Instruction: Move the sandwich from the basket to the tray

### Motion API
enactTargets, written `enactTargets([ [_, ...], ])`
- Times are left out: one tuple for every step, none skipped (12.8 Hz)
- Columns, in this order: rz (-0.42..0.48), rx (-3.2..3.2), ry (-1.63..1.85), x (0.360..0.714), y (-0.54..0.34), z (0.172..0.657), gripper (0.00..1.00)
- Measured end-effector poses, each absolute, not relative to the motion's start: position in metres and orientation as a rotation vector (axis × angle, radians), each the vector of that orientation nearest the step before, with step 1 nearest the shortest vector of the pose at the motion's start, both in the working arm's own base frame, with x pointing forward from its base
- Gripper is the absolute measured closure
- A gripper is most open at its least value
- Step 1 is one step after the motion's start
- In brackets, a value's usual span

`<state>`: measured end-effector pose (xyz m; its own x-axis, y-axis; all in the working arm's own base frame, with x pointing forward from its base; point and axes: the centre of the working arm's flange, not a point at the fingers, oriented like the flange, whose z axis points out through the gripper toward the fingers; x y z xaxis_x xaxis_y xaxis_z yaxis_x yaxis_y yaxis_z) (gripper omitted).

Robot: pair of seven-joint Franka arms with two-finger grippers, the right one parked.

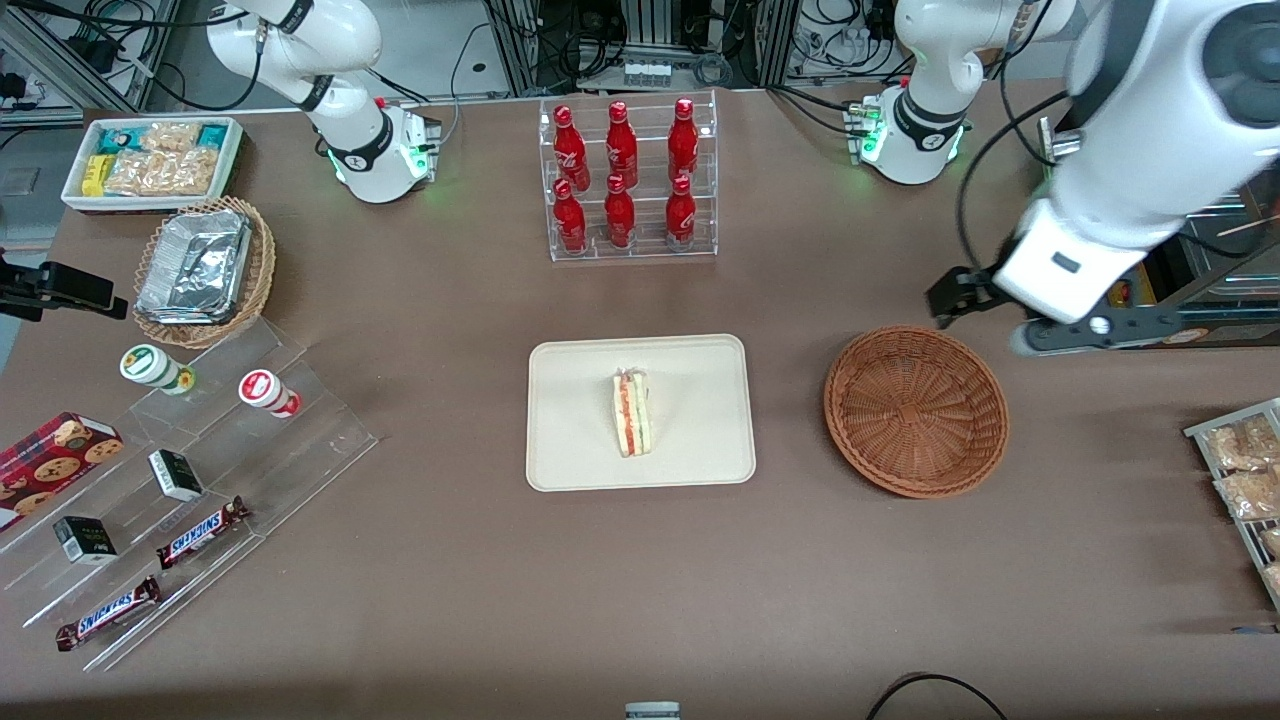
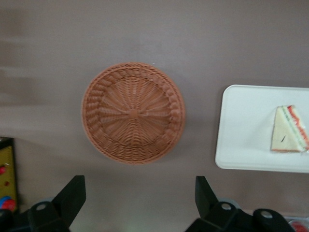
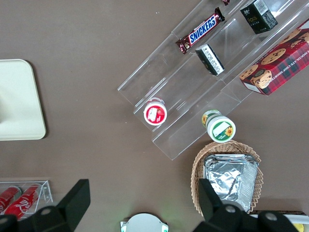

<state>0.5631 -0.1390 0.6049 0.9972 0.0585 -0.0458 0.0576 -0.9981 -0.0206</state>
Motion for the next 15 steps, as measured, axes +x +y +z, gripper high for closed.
enactTargets([
  [0.089,-3.125,-0.053,0.561,-0.120,0.610,0.00],
  [0.092,-3.127,-0.017,0.559,-0.102,0.614,0.00],
  [0.095,-3.131,0.017,0.556,-0.085,0.618,0.00],
  [0.099,-3.137,0.050,0.552,-0.070,0.619,0.00],
  [0.103,-3.139,0.076,0.548,-0.057,0.620,0.00],
  [0.105,-3.140,0.088,0.543,-0.046,0.621,0.00],
  [0.102,-3.140,0.092,0.540,-0.039,0.623,0.00],
  [0.098,-3.141,0.090,0.536,-0.035,0.625,0.00],
  [0.091,-3.141,0.087,0.533,-0.033,0.628,0.00],
  [0.087,-3.139,0.086,0.531,-0.032,0.629,0.00],
  [0.082,-3.135,0.085,0.530,-0.032,0.630,0.00],
  [0.077,-3.129,0.084,0.530,-0.031,0.631,0.00],
  [0.069,-3.125,0.083,0.531,-0.030,0.631,0.00],
  [0.063,-3.124,0.081,0.531,-0.029,0.631,0.00],
  [0.057,-3.123,0.080,0.532,-0.029,0.632,0.00],
])
